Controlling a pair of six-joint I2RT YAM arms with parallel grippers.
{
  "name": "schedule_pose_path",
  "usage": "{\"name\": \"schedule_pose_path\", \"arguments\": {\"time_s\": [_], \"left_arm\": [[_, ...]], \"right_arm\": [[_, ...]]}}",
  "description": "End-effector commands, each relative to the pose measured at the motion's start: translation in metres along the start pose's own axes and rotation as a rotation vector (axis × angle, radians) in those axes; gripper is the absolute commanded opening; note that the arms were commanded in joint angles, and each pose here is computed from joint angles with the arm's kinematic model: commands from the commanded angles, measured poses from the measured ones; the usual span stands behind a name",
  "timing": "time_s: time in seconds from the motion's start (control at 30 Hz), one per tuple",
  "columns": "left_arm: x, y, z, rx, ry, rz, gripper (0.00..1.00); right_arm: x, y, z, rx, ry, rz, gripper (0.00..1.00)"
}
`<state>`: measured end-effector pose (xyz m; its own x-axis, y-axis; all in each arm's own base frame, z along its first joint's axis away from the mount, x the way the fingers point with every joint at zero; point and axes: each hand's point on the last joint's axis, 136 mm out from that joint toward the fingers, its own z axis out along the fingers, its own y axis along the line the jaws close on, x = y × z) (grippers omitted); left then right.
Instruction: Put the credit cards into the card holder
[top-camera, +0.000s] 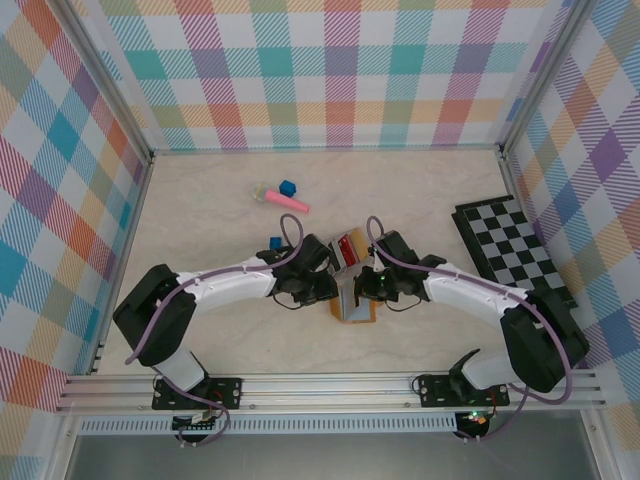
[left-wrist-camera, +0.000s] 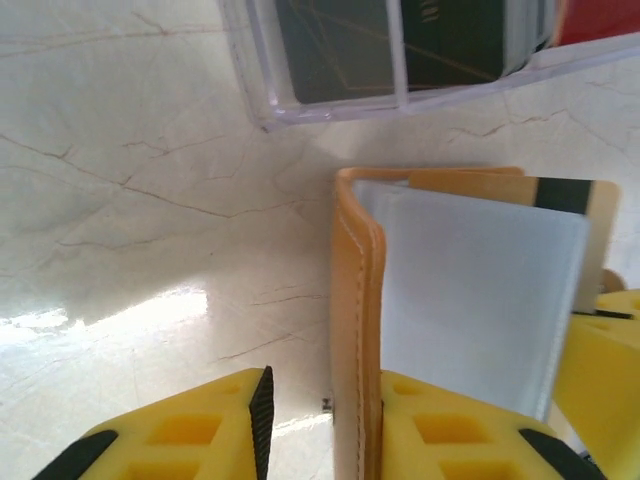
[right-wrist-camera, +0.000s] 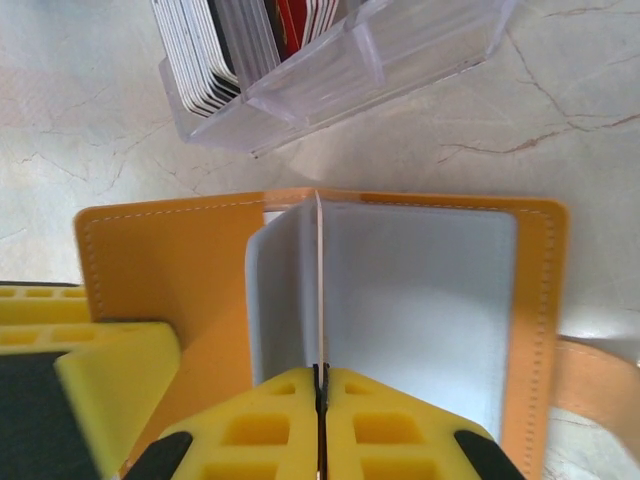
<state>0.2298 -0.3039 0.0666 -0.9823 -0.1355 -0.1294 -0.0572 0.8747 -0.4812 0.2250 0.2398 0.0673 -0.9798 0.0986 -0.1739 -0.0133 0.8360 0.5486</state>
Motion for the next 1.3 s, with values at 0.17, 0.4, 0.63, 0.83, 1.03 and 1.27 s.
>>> {"name": "schedule_pose_path", "arguments": {"time_s": [0.17,0.4,0.63,0.83,1.03,1.27], "left_arm": [[0.003,-0.002,-0.007,0.014,-0.013,0.045,0.12],[0.0,0.001,-0.003,0.014,-0.029,0.009,0.0],[0.002,0.005,0.0,-0.008,-0.016,0.007,0.0],[0.004,0.005,0.001,-0.008,-0.009,0.005,0.0],[0.004,0.005,0.001,-0.011,-0.005,0.006,0.0],[0.006,0.006,0.004,-0.013,0.007,0.005,0.0]], "right_arm": [[0.0,-0.001,0.001,0.016,-0.002,0.013,0.07],[-0.01,-0.03,-0.032,0.2,-0.121,0.018,0.07],[-0.014,-0.029,-0.05,0.198,-0.181,-0.041,0.08],[-0.012,-0.026,-0.033,0.169,-0.146,-0.035,0.08],[-0.008,-0.035,-0.021,0.199,-0.113,-0.041,0.07],[-0.001,-0.036,-0.01,0.168,-0.079,-0.039,0.07]]}}
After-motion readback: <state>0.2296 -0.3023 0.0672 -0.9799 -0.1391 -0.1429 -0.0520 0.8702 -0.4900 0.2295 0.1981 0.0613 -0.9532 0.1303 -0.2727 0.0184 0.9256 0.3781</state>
